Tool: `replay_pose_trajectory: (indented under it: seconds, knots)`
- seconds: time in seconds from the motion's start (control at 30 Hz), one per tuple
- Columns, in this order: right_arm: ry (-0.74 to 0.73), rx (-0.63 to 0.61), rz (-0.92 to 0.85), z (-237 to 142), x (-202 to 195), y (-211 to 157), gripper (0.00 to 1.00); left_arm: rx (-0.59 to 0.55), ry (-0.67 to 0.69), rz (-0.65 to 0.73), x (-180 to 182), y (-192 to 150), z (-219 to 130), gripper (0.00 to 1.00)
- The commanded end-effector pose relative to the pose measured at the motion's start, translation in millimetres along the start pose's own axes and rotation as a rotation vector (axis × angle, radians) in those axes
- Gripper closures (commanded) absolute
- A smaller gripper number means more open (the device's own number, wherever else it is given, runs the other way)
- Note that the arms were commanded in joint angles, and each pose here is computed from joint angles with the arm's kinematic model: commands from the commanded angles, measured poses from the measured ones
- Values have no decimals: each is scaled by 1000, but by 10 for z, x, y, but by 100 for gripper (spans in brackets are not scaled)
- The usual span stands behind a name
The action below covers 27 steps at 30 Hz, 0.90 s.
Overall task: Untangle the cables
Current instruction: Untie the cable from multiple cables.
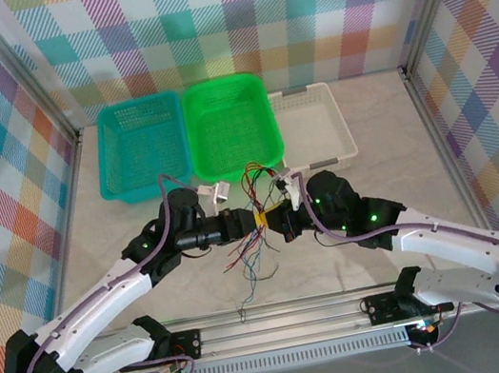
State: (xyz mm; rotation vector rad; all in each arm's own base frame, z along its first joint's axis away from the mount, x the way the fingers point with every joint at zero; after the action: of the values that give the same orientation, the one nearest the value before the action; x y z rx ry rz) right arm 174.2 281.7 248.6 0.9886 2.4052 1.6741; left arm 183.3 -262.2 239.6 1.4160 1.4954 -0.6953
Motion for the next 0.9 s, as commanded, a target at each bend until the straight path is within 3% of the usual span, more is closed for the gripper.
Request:
replay_pose_trajectory:
  seconds: [0.0, 0.2, 0.47, 0.6, 0.87]
  knots:
    - [61, -174, -39, -118, 193, 542, 100, 89, 6, 34, 64, -161, 57, 76]
    - [53, -186, -27, -124, 181, 561, 100, 92, -2, 39, 58, -151, 96, 100]
    - [-112, -171, 21, -329, -119, 419, 100, -8, 124, 66, 207, -68, -61, 100]
    - [-216, -152, 127, -522, -448, 250, 100, -34, 230, 10, 431, -8, -184, 100]
    - [-303, -113, 265, -805, -813, 13, 100, -137, 275, -109, 579, 284, -492, 100]
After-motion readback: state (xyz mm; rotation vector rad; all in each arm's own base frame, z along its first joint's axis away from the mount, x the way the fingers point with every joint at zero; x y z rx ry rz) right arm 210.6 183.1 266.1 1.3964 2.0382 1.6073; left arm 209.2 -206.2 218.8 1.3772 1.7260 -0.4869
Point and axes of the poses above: each hand's point on the last joint's axis, 136 mm out from that joint toward the fingers, its own z axis out along the fingers, its own x axis along the line the jaws close on, y = z × x, the point moved 3 cm from there along -z, back along the fingers, and after that the axes turned 13 degrees about -z, right-handed, at the moved point
